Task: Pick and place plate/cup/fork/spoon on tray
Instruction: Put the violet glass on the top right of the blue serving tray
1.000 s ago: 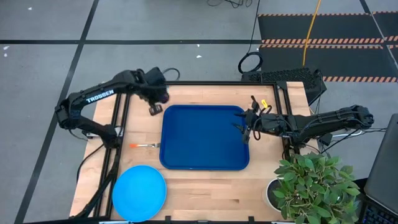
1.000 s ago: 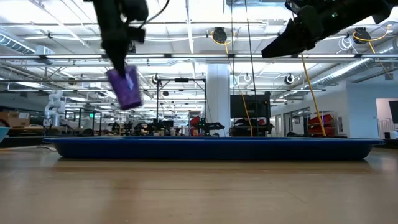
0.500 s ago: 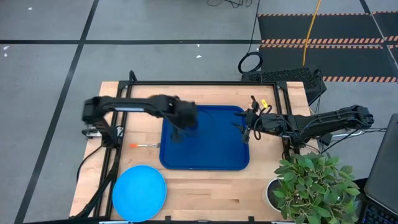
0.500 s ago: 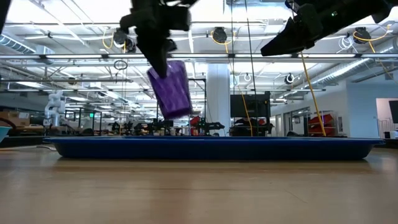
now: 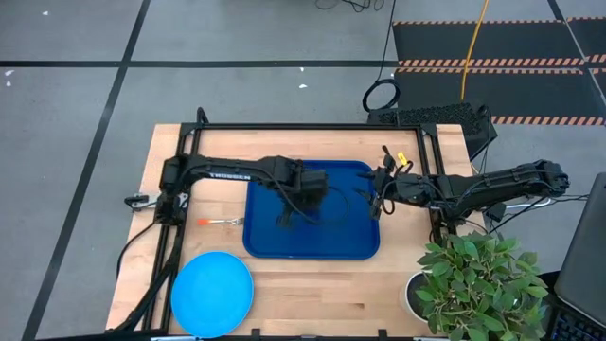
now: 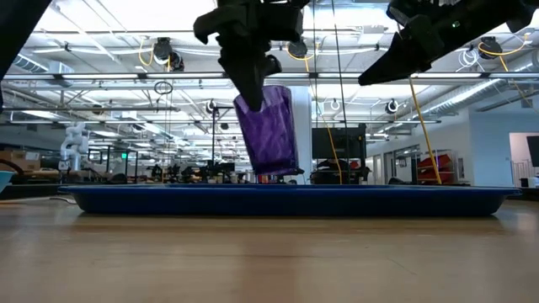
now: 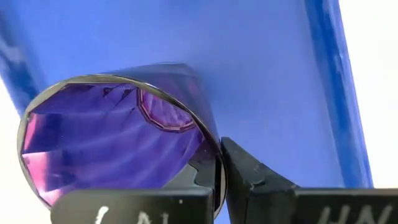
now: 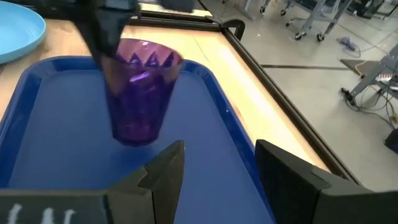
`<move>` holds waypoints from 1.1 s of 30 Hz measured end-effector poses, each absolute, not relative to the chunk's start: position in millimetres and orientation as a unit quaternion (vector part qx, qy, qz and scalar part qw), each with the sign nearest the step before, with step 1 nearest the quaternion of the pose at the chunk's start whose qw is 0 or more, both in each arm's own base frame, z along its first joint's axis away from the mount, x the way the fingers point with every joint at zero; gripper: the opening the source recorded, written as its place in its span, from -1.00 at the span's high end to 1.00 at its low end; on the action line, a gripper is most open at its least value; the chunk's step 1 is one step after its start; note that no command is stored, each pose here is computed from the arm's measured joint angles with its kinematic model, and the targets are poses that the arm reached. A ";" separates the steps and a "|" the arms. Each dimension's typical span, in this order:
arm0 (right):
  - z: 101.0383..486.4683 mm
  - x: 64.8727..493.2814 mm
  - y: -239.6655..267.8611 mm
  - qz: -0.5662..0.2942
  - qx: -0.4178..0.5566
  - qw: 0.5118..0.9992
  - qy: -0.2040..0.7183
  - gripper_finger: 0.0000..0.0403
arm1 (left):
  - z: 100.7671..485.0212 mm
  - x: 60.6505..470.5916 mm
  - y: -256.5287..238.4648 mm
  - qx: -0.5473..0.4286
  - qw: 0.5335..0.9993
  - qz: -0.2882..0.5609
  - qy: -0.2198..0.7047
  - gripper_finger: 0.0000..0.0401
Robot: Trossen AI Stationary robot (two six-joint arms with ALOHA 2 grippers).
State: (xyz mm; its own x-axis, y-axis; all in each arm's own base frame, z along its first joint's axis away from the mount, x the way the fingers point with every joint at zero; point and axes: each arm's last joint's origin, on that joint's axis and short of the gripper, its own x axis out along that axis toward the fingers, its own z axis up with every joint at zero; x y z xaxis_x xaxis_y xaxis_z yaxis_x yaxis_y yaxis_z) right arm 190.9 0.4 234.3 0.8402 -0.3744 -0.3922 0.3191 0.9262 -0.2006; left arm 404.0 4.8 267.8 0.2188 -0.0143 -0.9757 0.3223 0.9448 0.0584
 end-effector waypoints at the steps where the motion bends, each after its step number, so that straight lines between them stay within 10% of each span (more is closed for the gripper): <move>1: 234.2 190.8 0.4 -0.182 -0.061 0.957 0.217 0.05 | 264.4 404.7 3.8 0.124 0.766 -0.113 0.621 0.96; 20: 232.8 190.1 0.4 -0.182 -0.060 0.956 0.224 0.05 | 247.2 407.9 2.8 0.126 0.740 -0.119 0.650 0.83; 33: 231.5 189.5 0.4 -0.182 -0.053 0.955 0.230 0.05 | 248.8 405.1 4.6 0.158 0.727 -0.068 0.665 0.27</move>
State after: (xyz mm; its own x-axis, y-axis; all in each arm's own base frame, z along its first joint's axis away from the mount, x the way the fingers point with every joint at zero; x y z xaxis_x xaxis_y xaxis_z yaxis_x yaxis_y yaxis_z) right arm 189.5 0.4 231.5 0.8279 -0.3726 -0.4193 0.3238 0.9278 -0.1852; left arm 405.1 4.6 248.8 0.1066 0.1106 -0.9881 0.3086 0.9410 0.1386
